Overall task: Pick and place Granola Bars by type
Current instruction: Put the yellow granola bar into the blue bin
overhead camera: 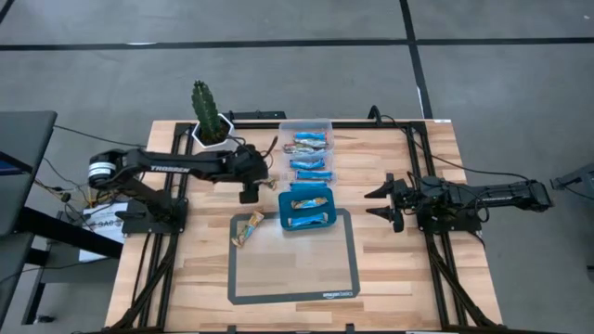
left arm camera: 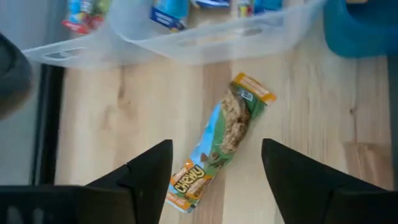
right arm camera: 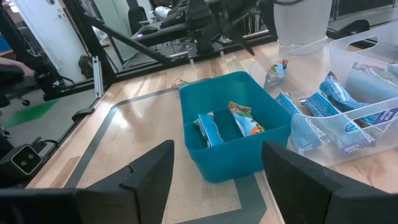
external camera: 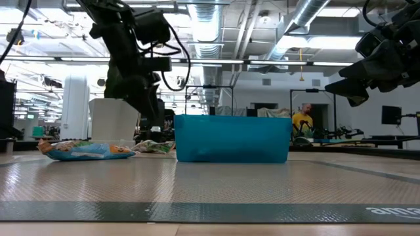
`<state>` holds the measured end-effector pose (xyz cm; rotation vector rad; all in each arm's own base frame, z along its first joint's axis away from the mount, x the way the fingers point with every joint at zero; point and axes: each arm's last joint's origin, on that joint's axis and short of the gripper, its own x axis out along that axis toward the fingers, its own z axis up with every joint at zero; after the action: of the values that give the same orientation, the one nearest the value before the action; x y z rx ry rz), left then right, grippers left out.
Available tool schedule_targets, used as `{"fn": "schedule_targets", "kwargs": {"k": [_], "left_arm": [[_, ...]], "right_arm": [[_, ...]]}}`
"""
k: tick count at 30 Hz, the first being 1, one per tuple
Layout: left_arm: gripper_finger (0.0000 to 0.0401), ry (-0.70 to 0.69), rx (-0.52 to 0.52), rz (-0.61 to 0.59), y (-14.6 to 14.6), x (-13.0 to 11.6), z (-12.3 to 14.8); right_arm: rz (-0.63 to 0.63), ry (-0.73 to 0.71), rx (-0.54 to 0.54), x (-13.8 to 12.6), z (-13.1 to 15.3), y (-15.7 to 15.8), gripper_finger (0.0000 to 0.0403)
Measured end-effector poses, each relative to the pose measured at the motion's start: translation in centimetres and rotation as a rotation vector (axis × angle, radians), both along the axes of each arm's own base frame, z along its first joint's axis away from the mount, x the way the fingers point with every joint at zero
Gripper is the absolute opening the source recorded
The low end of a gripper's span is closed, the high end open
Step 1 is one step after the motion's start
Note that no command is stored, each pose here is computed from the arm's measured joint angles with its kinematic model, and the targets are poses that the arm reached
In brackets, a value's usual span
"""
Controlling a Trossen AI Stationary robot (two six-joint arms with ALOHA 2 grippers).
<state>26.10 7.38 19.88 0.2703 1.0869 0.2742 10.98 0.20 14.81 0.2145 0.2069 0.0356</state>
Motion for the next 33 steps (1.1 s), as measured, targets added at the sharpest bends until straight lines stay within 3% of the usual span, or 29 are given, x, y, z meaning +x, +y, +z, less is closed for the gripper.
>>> {"fn": "schedule_targets", "kwargs": {"k": [11, 19, 29, 33], "left_arm": [[0.0248, 0.149, 0.004, -0.13, 0.9, 0.8, -2.9], [0.0248, 0.166, 0.048, -0.095, 2.2, 2.1, -3.9], [0.0248, 0.177, -0.135, -0.113, 2.7, 3.0, -5.2], [0.024, 0.187, -0.157, -0.122, 2.6, 3.1, -5.5]], "right_arm": [[0.0, 0.0, 0.0, 0.0, 0.0, 0.0, 0.0235], [0.0, 0.001, 0.0, 0.0, 0.0, 0.0, 0.0235], [0.0, 0.001, 0.0, 0.0, 0.0, 0.0, 0.0235], [0.0, 0.0, 0.0, 0.0, 0.0, 0.0, 0.0235]]}}
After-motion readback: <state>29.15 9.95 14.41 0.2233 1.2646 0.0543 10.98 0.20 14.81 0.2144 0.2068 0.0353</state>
